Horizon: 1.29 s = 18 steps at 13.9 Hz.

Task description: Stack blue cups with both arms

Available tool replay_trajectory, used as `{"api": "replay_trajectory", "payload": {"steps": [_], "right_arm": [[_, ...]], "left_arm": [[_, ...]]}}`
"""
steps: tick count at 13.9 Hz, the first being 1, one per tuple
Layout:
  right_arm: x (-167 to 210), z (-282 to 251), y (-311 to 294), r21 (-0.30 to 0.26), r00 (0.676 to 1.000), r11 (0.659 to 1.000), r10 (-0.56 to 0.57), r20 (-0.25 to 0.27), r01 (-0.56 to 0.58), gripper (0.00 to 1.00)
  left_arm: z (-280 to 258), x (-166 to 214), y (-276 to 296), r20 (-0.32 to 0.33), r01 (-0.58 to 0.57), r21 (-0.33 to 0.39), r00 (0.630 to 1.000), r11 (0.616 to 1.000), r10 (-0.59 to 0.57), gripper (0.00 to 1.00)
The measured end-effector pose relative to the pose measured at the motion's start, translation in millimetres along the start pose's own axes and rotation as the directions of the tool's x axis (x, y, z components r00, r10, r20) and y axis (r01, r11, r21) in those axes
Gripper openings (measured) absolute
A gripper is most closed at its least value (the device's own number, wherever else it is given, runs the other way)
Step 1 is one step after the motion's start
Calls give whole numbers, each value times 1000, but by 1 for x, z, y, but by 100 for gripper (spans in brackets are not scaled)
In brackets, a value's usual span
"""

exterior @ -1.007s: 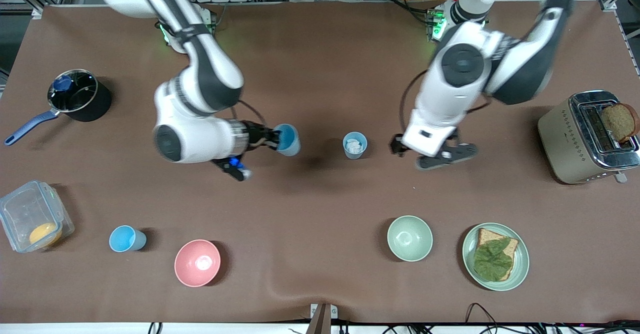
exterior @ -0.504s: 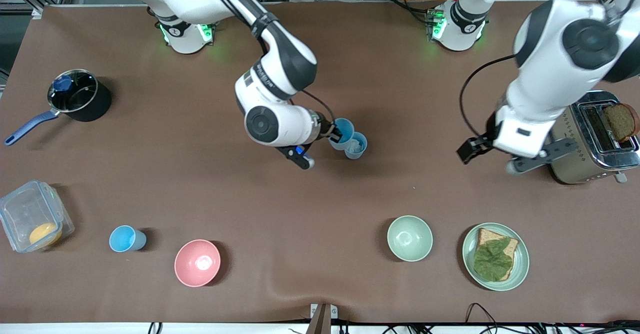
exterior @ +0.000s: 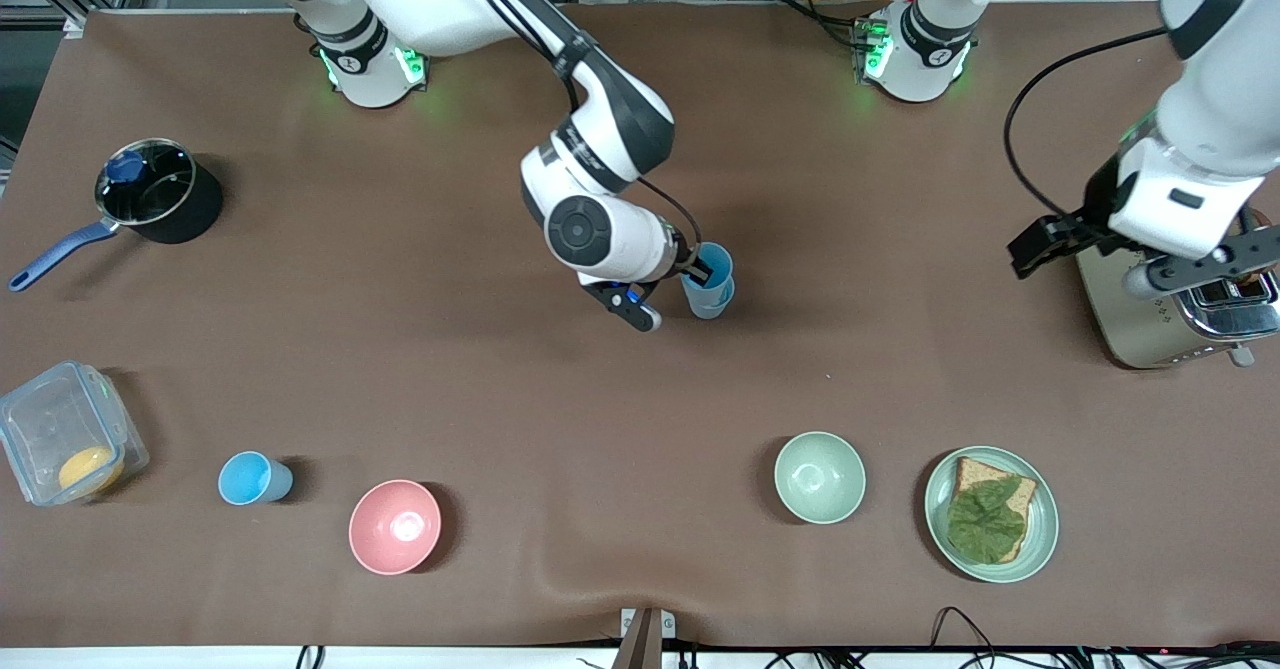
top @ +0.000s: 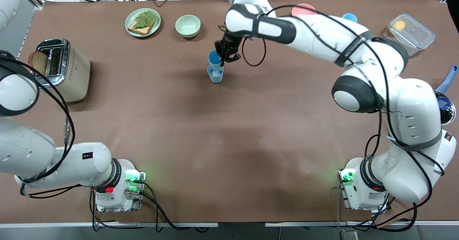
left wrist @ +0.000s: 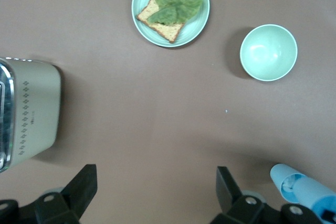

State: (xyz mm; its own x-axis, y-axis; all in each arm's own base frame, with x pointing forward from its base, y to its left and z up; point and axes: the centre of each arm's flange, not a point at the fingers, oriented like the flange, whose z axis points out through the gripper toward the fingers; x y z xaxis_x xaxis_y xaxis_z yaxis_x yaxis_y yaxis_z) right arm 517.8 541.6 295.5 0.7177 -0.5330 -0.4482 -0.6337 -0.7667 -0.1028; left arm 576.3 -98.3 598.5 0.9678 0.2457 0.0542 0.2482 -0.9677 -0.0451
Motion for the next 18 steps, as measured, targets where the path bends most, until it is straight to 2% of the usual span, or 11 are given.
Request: {"api": "replay_trajectory", "payload": {"steps": [1, 4, 6, 9, 11, 12, 14, 16, 18], "right_arm": [[-2, 11, -1, -4, 1000, 1000, -5, -9, 5, 4], [-1, 17, -1, -16, 999, 1000, -13, -37, 12, 4], [3, 9, -2, -11, 998, 1000, -14, -55, 14, 19], [22, -21, 2, -44, 998, 999, -2, -59, -1, 49], [53, -71, 13, -70, 996, 996, -53, -70, 48, 70], [76, -102, 26, -97, 992, 991, -100, -81, 92, 82], [136, -160, 61, -168, 973, 970, -197, -117, 176, 100], [200, -206, 104, -232, 950, 941, -283, -129, 248, 100], [254, -247, 150, -248, 930, 916, -350, -110, 316, 100]], "left_arm": [[-4, 1, -6, 3, -16, 4, 1000, 1000, 16, 100], [-4, 5, -34, 38, -165, 20, 986, 986, 164, 100], [-1, 8, -49, 59, -191, 13, 980, 982, 190, 100], [-3, 7, -60, 86, -175, -16, 981, 984, 176, 100], [-16, -1, -61, 83, -176, -18, 981, 984, 177, 100], [-23, -5, -61, 75, -177, -17, 981, 984, 178, 100], [-29, -7, -64, 68, -173, -17, 982, 985, 174, 100], [-30, -7, -65, 67, -171, -17, 983, 985, 172, 100], [-32, -8, -67, 76, -169, -15, 983, 986, 170, 100]]}}
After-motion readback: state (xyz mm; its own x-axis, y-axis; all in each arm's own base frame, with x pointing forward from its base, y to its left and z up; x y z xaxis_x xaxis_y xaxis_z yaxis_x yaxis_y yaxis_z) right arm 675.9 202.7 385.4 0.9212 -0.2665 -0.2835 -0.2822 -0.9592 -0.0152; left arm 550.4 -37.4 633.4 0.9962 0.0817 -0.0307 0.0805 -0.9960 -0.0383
